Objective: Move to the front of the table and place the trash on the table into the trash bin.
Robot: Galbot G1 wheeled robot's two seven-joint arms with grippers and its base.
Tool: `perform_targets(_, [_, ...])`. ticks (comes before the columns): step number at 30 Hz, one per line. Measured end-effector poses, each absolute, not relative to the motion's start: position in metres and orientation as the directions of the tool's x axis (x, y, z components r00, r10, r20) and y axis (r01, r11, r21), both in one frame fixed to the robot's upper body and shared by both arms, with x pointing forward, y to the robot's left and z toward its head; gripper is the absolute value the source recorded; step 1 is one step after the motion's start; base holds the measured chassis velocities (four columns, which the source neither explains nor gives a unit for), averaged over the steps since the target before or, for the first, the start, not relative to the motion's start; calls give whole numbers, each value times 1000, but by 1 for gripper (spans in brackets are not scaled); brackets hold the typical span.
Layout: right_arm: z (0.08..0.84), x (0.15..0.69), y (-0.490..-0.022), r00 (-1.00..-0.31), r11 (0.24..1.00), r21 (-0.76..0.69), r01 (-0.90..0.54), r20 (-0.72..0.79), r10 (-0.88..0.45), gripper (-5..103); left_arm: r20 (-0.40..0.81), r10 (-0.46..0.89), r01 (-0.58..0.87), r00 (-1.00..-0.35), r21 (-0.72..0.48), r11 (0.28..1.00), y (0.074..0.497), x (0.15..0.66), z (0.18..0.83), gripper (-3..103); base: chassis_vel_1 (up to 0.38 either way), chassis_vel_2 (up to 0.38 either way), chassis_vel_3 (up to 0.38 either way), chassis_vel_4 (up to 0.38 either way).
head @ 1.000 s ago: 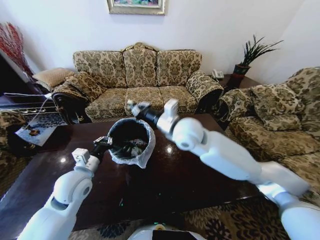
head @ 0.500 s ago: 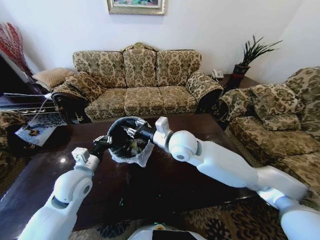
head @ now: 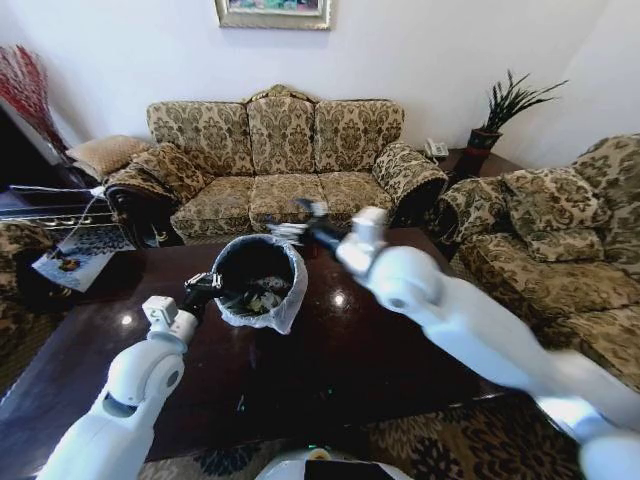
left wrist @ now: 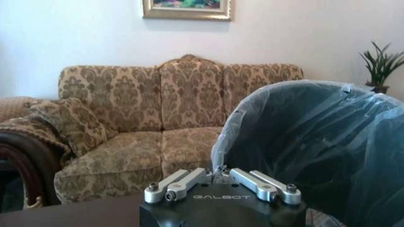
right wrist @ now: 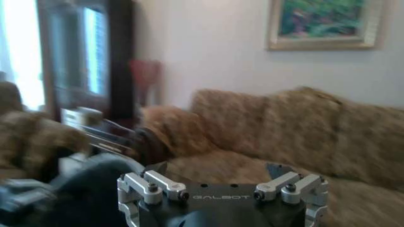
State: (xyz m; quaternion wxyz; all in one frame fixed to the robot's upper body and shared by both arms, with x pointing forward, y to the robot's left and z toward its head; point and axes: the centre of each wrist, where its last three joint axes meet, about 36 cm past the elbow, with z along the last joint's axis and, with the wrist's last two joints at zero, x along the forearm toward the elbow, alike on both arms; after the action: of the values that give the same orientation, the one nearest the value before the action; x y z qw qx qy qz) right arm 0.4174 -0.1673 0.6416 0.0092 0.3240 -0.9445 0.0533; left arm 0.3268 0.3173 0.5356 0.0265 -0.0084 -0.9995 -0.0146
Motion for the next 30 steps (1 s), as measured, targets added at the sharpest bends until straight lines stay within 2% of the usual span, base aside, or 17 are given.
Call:
perform_targets(1, [642,417,-167,-790,784,-95,-613,52,-611,100,53,16,18,-998,29,999,317,327,536,2,0,0,0,0])
perform_targets(5, [622,421,-190,-865,863,-80,-499,100,-491,100,34,-37,-37,-999,12,999,316,320,538,2,0,0,0,0])
perform_targets(16, [589,410,-211,-920,927,-65,-369,169,-354,100,11,-58,-58,-998,9,998,313,316,545,2,10,-56,-10,55])
perform_targets(22, [572,413,-230,-944,957,-63,-282,198,-265,100,19,-55,-54,-998,20,998,314,313,548,2,35,-251,-32,295])
perform_targets(30, [545,416,-257,-962,985,-68,-158,236,-138,100,17,-61,-61,-998,12,998,314,308,550,2,142,-388,-105,428])
